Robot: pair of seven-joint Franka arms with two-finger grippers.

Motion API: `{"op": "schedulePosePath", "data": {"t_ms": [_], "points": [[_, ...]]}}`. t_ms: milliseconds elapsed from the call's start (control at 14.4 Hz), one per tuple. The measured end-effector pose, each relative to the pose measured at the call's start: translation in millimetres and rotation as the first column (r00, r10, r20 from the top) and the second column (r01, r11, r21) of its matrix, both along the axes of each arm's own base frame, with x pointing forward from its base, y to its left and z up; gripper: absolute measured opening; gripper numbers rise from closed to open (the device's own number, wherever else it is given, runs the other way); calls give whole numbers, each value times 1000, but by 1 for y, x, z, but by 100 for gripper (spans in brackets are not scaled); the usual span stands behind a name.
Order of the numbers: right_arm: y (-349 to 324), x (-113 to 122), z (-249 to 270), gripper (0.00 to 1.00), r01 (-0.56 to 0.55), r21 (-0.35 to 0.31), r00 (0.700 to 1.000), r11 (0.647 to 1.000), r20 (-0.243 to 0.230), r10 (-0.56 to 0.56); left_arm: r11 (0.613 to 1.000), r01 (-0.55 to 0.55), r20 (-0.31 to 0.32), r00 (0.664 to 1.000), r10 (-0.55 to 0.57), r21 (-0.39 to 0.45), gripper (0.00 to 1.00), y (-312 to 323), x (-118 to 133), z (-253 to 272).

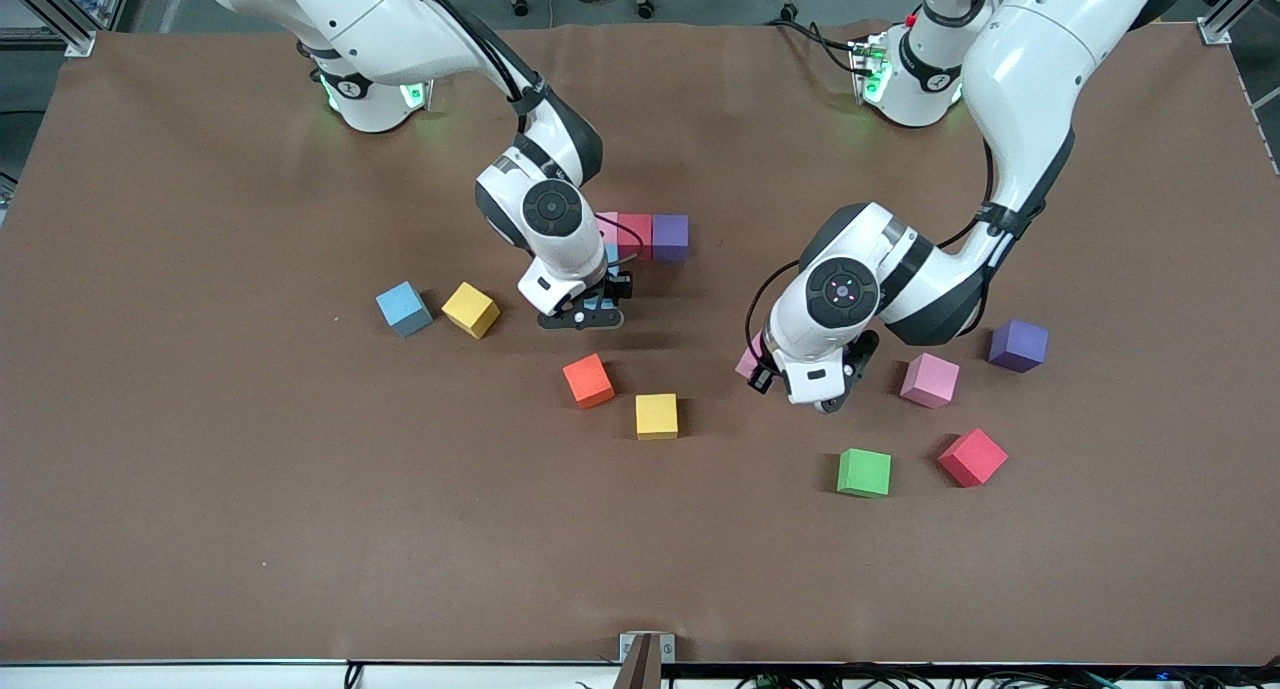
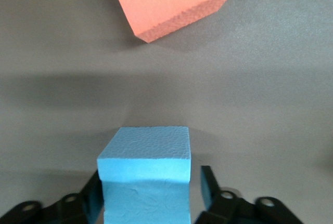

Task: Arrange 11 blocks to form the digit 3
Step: 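Place the blue cube below the light blue cube and open the right gripper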

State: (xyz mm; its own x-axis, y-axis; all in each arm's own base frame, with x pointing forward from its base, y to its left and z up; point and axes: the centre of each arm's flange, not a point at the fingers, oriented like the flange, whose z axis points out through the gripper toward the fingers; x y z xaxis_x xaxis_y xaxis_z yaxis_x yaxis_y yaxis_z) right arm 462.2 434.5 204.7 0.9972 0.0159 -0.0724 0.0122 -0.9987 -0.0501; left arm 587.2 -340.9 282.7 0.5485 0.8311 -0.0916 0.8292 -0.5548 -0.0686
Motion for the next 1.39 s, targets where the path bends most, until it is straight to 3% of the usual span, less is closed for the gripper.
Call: {"op": "schedulePosePath", "data": {"t_ms": [139, 485, 900, 1385], "points": [[-1, 0, -2, 100, 1, -2, 1000, 1000, -2, -1, 1000, -23, -10, 1000, 23, 3, 55, -4, -3, -5], [0, 2, 0, 100, 5, 2, 1000, 1000, 3, -5, 991, -131, -30, 991, 132, 21, 55, -29, -19, -16], [4, 3, 4, 100, 8, 20, 1000, 1000, 18, -9, 955, -295, -25, 955, 296, 35, 55, -35, -21, -16], [6, 8, 9, 100, 19, 30, 999, 999, 30, -20, 934, -355, -35, 934, 357, 44, 55, -48, -30, -25]]}}
